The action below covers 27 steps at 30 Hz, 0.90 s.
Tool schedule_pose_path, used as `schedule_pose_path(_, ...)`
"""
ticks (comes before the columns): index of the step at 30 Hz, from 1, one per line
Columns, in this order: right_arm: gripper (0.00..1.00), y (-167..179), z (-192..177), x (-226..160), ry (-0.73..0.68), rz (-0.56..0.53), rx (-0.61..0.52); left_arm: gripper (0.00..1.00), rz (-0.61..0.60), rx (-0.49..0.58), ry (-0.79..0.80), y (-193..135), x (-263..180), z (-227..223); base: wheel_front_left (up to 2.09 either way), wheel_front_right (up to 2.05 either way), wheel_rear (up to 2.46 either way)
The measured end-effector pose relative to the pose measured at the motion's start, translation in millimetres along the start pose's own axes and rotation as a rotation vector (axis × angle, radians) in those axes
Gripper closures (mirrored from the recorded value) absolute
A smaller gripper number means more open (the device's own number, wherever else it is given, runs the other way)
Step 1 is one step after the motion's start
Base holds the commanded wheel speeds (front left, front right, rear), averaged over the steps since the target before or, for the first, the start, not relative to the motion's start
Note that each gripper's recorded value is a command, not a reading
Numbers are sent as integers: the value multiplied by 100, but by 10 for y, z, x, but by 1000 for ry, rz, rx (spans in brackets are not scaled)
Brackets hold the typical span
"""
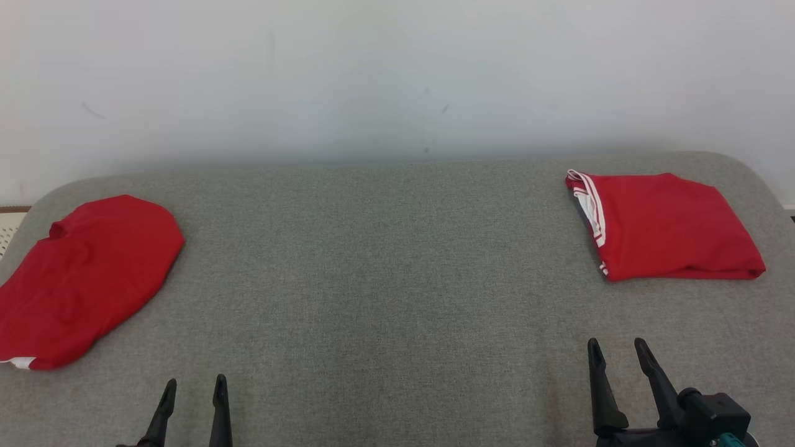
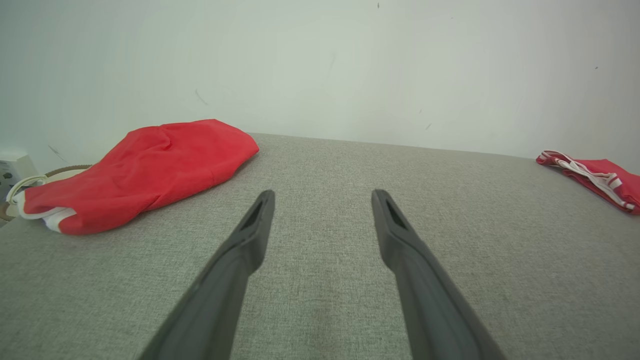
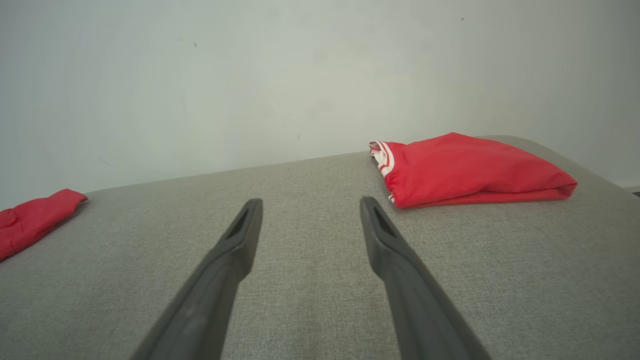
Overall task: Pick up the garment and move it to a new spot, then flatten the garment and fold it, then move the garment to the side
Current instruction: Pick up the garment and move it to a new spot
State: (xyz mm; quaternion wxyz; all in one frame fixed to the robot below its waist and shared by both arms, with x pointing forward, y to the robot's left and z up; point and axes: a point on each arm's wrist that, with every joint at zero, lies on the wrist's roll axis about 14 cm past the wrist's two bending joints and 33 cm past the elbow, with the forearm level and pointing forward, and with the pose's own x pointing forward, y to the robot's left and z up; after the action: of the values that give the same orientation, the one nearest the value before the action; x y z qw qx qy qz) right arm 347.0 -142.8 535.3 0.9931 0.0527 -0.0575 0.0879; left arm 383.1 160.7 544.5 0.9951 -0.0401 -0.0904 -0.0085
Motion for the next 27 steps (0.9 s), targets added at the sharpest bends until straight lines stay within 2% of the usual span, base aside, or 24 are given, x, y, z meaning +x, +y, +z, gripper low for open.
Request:
schedule_pose_path(14, 0, 9, -46, 0, 13, 1, 5, 0, 10, 1, -4, 35, -11, 19, 0, 0, 0)
schedule_pose_path(27, 0, 294, -145, 139, 43, 96, 18, 0, 120, 12, -13, 396, -213, 96, 0, 0, 0)
